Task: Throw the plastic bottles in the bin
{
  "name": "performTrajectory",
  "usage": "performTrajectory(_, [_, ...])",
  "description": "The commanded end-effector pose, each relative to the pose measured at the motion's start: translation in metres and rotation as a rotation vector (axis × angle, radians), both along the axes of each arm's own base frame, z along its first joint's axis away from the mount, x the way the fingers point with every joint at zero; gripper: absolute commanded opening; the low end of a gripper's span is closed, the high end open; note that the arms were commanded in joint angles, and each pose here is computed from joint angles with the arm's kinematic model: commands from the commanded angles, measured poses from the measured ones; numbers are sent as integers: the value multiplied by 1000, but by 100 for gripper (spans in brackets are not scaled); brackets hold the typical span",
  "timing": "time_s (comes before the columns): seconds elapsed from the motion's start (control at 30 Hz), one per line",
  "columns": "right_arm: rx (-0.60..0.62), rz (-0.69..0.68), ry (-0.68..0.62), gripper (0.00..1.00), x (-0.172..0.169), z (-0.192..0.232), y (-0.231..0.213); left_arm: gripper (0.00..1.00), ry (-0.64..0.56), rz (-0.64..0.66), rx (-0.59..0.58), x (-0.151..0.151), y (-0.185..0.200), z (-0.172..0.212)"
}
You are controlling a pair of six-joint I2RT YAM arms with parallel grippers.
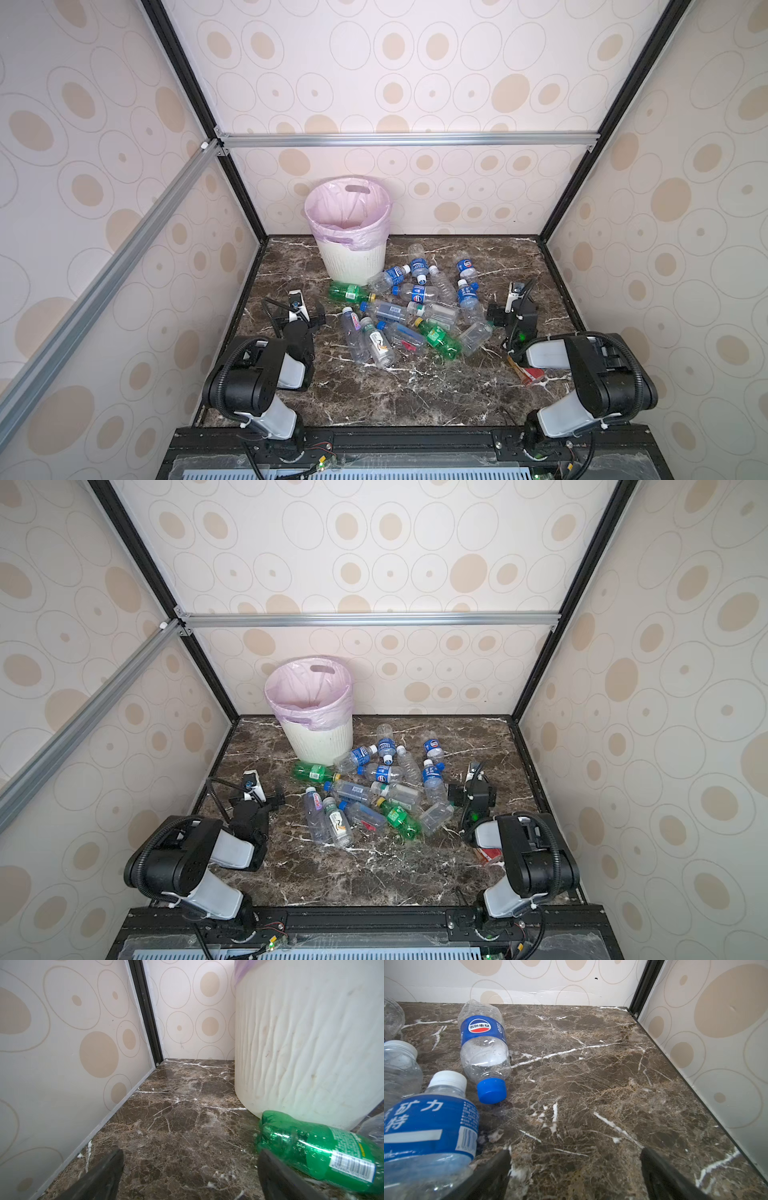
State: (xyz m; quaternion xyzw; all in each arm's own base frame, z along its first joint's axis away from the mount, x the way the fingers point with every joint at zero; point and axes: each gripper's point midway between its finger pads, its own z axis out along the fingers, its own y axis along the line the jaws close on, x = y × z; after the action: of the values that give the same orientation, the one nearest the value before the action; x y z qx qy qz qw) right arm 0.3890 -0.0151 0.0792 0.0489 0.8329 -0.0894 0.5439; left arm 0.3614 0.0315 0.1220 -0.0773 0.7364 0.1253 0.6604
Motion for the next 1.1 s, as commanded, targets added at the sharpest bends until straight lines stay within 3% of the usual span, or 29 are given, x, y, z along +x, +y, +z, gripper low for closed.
performTrajectory(0.0, [0, 12, -26, 100, 5, 9, 2, 99, -46, 2, 7, 4, 1, 13])
performTrajectory(0.9, [-11, -32, -57, 100, 5, 17, -5, 99, -62, -30, 3, 2, -1, 18])
performTrajectory(1.07, [-28, -82, -5, 100, 2, 30, -11, 99, -67, 85, -6, -3, 13, 36])
